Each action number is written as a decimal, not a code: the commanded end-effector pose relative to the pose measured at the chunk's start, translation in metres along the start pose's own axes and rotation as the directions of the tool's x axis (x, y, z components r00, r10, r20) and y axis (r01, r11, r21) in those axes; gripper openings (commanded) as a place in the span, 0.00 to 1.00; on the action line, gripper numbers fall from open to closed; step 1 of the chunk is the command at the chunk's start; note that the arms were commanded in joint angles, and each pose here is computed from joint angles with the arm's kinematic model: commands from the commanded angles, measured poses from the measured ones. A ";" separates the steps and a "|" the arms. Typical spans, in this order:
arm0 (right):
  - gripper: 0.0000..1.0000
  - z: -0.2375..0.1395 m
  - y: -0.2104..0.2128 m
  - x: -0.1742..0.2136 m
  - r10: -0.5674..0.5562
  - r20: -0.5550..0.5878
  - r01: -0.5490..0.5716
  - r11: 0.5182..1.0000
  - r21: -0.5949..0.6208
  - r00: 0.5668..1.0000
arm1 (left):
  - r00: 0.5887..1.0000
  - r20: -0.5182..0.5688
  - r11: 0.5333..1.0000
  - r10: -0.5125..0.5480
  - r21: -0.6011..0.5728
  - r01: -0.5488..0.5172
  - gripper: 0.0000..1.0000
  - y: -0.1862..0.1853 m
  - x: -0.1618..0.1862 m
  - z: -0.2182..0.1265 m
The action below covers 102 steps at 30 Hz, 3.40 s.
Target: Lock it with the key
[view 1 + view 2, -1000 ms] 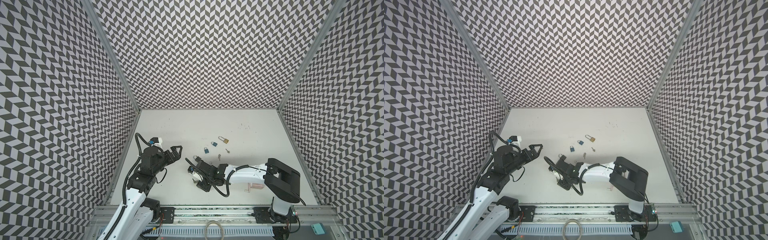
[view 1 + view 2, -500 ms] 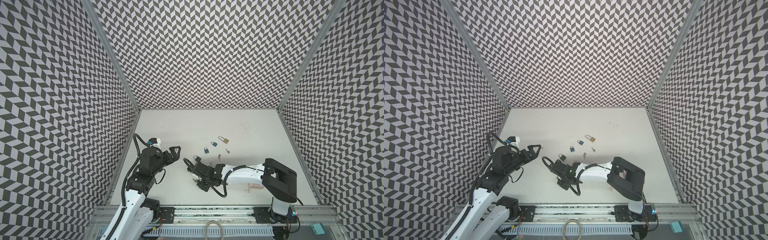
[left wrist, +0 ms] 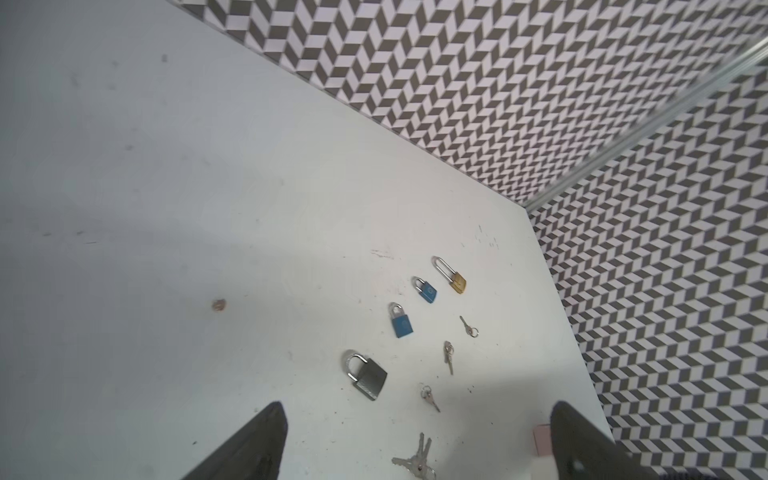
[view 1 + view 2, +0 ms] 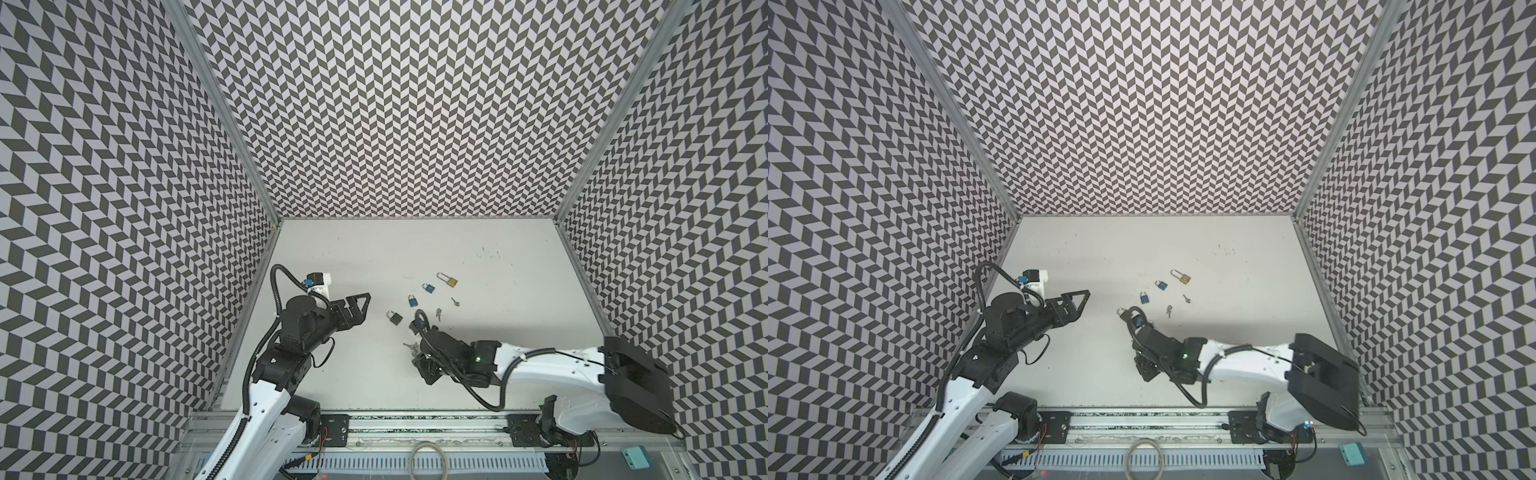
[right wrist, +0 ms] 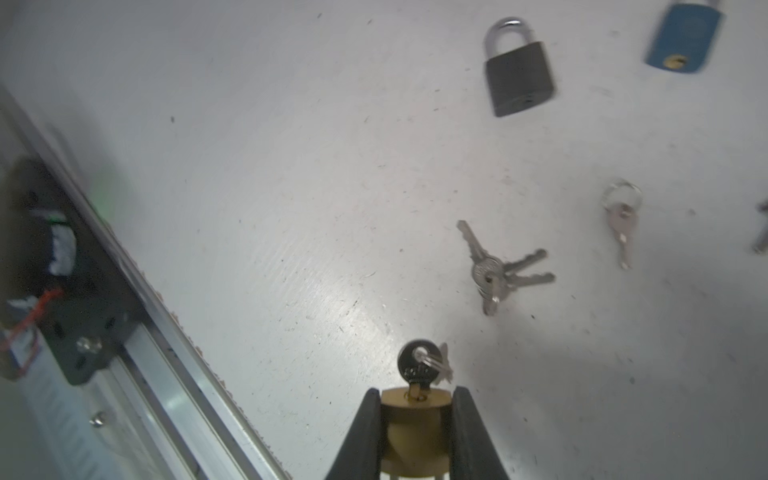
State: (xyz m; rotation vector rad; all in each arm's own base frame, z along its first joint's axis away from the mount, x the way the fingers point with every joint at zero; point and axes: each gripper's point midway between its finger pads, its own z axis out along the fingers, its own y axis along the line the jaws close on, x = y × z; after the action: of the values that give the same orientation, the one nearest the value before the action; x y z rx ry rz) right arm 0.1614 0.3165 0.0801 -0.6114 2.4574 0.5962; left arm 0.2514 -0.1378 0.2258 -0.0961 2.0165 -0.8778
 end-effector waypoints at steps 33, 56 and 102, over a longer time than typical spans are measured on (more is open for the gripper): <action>0.77 -0.041 -0.064 -0.026 0.700 0.367 -0.733 0.677 -0.066 0.613 | 0.994 -0.095 0.997 0.055 0.067 -0.049 0.95 -0.059 0.068 0.027; 0.62 -0.105 -0.105 -0.062 0.400 0.421 -0.438 0.899 -0.008 0.814 | 0.967 -0.213 0.985 0.143 0.130 -0.117 0.86 -0.137 0.156 0.054; 0.11 0.047 -0.040 -0.001 0.114 -0.224 -0.109 0.993 0.036 0.968 | 0.967 -0.253 0.999 0.028 -0.035 -0.038 0.68 -0.023 0.179 0.027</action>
State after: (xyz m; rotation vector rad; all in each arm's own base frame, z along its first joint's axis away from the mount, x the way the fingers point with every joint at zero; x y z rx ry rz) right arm 0.1943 0.3073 0.0361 -0.5420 2.7474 0.6119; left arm 0.1579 -0.2424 0.1007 0.0666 2.2769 -0.8819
